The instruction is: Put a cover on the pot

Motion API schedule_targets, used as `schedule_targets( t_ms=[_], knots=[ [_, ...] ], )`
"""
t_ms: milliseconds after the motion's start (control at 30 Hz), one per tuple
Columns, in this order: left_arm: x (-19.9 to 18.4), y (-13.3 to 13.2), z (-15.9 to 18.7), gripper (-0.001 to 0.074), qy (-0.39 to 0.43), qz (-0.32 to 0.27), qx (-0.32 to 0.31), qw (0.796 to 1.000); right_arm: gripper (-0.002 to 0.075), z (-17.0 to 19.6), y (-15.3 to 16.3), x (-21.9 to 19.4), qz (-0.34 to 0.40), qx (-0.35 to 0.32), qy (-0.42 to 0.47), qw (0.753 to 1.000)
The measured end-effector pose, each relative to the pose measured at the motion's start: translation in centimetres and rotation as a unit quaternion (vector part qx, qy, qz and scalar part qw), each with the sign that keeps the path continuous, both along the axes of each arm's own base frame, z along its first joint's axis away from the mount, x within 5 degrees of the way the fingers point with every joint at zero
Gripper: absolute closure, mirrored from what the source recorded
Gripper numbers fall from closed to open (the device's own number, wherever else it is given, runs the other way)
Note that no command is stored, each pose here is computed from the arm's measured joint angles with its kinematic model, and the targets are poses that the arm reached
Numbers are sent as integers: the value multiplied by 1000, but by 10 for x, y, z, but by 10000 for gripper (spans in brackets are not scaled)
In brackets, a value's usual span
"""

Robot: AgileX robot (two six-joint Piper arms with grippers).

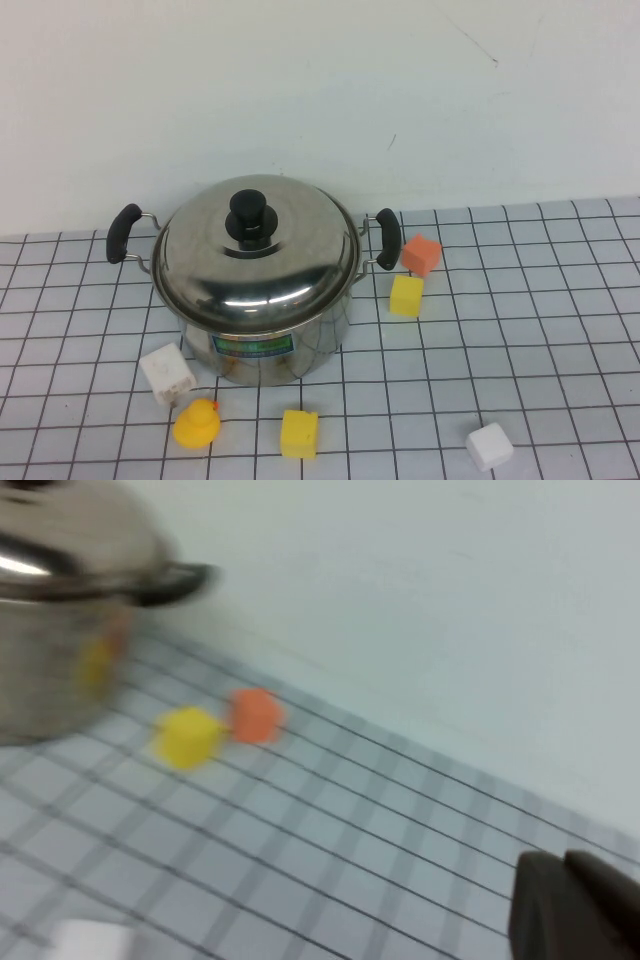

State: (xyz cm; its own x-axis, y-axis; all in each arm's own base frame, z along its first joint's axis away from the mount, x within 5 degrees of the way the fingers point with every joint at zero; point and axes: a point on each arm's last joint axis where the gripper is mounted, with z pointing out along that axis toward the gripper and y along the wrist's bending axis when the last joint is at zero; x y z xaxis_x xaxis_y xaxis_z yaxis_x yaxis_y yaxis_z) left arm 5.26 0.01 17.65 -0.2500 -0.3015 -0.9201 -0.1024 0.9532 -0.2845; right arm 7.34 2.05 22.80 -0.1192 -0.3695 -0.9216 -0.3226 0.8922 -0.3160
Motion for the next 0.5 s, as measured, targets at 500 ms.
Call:
schedule_targets(
  t_ms=[500],
  knots=[
    [0,0,0,738,0,0,0,1000,728,-57,-20,-21,-149,60,54,986]
  ],
)
